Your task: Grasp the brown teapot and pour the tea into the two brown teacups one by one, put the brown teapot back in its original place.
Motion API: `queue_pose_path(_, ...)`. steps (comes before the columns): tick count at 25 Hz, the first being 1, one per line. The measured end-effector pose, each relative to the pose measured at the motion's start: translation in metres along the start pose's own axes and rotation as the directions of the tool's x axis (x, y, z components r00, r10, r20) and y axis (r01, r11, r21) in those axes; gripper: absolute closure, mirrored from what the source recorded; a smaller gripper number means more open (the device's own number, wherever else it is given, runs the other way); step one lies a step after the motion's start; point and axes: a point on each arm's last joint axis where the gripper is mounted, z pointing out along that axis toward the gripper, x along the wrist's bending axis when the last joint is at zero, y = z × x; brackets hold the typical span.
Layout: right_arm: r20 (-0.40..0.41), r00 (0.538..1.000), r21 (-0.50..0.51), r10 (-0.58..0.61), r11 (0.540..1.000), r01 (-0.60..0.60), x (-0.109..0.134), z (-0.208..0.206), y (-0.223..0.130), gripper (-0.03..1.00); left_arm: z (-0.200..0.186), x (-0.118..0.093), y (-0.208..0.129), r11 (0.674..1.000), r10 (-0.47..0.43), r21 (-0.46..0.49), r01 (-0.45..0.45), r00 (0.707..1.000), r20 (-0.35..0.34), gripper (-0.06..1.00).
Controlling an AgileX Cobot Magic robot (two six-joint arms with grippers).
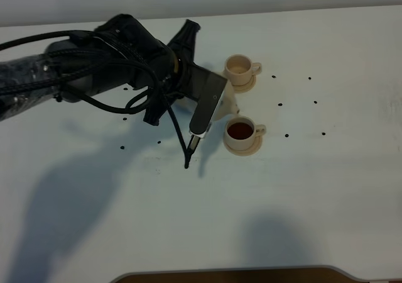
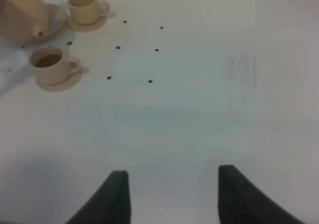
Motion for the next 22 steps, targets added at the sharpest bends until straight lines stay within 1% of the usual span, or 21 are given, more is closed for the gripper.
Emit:
queue_pose_path(4, 0.000, 1.000, 0.000, 0.000, 1.000, 0.000, 0.000, 0.000, 0.000, 0.57, -0.009, -0.001, -0.004, 0.992, -0.122, 0.015, 0.122, 0.992, 0.030, 0.82)
queue_pose_path(5, 0.000, 1.000, 0.000, 0.000, 1.000, 0.000, 0.000, 0.000, 0.000, 0.57, -0.010, -0.002, -0.007, 0.986, -0.168, 0.019, 0.167, 0.985, 0.040, 0.82)
queue_pose_path(7, 0.000, 1.000, 0.000, 0.000, 1.000, 0.000, 0.000, 0.000, 0.000, 0.57, -0.013, -0.004, -0.011, 0.963, -0.268, 0.012, 0.268, 0.961, 0.062, 0.82)
queue_pose_path(8, 0.000, 1.000, 0.000, 0.000, 1.000, 0.000, 0.000, 0.000, 0.000, 0.57, -0.014, -0.005, -0.014, 0.948, -0.319, 0.013, 0.319, 0.945, 0.078, 0.82)
queue_pose_path(10, 0.000, 1.000, 0.000, 0.000, 1.000, 0.000, 0.000, 0.000, 0.000, 0.57, -0.014, -0.008, -0.020, 0.906, -0.420, 0.005, 0.423, 0.899, 0.122, 0.82)
queue_pose_path(11, 0.000, 1.000, 0.000, 0.000, 1.000, 0.000, 0.000, 0.000, 0.000, 0.57, -0.014, -0.009, -0.022, 0.881, -0.468, -0.003, 0.474, 0.872, 0.143, 0.82)
queue_pose_path(13, 0.000, 1.000, 0.000, 0.000, 1.000, 0.000, 0.000, 0.000, 0.000, 0.57, -0.013, -0.013, -0.028, 0.823, -0.556, -0.004, 0.567, 0.808, 0.196, 0.82)
queue_pose_path(14, 0.000, 1.000, 0.000, 0.000, 1.000, 0.000, 0.000, 0.000, 0.000, 0.57, -0.013, -0.015, -0.031, 0.796, -0.589, -0.004, 0.605, 0.777, 0.220, 0.82)
queue_pose_path(17, 0.000, 1.000, 0.000, 0.000, 1.000, 0.000, 0.000, 0.000, 0.000, 0.57, -0.009, -0.022, -0.035, 0.726, -0.661, -0.004, 0.687, 0.700, 0.271, 0.82)
queue_pose_path(18, 0.000, 1.000, 0.000, 0.000, 1.000, 0.000, 0.000, 0.000, 0.000, 0.57, -0.007, -0.026, -0.035, 0.709, -0.676, -0.001, 0.705, 0.681, 0.283, 0.82)
queue_pose_path(20, 0.000, 1.000, 0.000, 0.000, 1.000, 0.000, 0.000, 0.000, 0.000, 0.57, -0.002, -0.033, -0.037, 0.690, -0.694, -0.002, 0.724, 0.663, 0.281, 0.82)
queue_pose_path(22, 0.000, 1.000, 0.000, 0.000, 1.000, 0.000, 0.000, 0.000, 0.000, 0.57, 0.004, -0.039, -0.037, 0.675, -0.709, -0.009, 0.738, 0.652, 0.270, 0.82)
